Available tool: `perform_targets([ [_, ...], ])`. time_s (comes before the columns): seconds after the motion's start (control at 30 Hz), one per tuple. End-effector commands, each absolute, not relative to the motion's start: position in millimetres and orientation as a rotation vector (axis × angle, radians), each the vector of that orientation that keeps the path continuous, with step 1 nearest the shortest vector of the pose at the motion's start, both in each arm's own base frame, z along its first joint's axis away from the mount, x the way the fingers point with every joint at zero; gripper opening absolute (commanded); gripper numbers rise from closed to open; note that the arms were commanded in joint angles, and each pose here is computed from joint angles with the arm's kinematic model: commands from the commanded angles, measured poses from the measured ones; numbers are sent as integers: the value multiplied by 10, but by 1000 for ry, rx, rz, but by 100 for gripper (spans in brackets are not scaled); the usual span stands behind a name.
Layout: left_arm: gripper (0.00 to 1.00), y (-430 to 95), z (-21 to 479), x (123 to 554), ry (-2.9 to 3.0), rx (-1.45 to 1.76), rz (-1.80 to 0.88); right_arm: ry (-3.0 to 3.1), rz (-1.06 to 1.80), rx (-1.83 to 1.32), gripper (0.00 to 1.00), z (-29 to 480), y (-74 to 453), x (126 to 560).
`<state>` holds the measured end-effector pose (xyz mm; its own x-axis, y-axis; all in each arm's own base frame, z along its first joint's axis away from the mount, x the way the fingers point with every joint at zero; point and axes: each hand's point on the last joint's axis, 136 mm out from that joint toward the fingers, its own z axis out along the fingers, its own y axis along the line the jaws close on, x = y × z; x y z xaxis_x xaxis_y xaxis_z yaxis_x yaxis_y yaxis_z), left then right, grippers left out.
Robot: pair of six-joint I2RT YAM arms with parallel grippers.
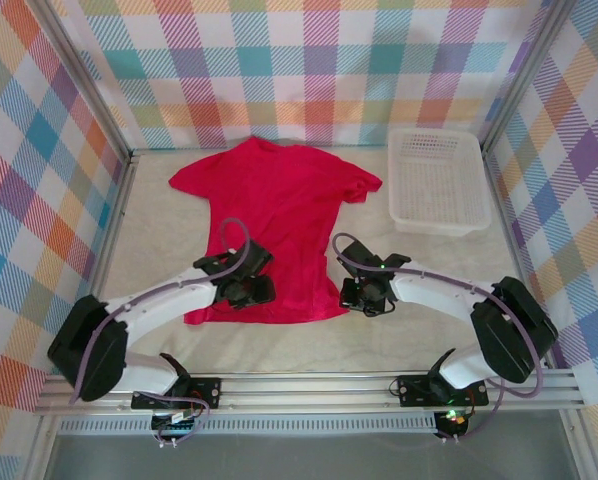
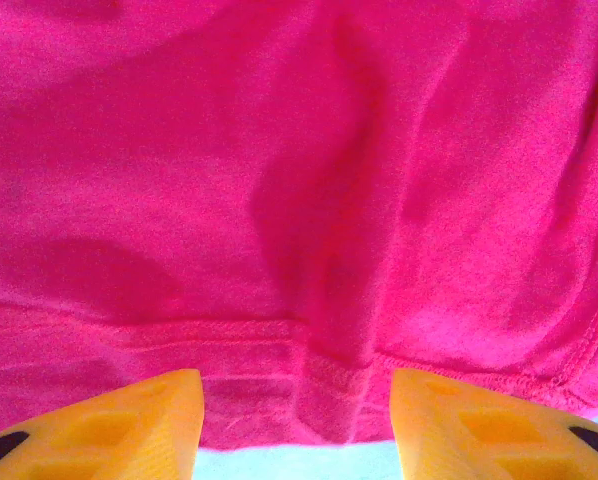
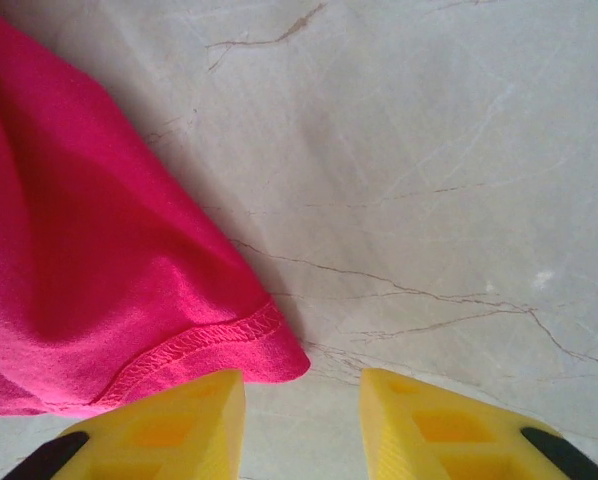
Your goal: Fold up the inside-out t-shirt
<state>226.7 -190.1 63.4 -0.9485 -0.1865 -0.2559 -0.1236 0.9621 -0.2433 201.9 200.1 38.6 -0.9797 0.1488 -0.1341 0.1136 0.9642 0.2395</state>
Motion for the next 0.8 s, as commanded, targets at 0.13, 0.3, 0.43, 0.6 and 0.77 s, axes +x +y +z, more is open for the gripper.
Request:
perform_targets([
  [0.13, 37, -2040, 483, 2369, 2861, -221, -251, 2950, 386, 228, 36, 406, 1986, 2004],
  [0.3, 9, -1997, 531, 2420, 2856, -231, -179, 2983, 565, 175, 46, 311, 2186, 1901],
  [0.43, 2, -2005, 648, 2465, 2836, -230, -178, 2992, 565, 134, 53, 265, 2248, 1937],
  [0.6, 0, -1986, 752, 2482, 2821, -232, -172, 2971, 554, 114, 54, 252, 2367, 2107],
  [0.77, 0, -1973, 844, 2486, 2807, -231, -176, 2997, 561, 121, 33, 169, 2509, 2217],
])
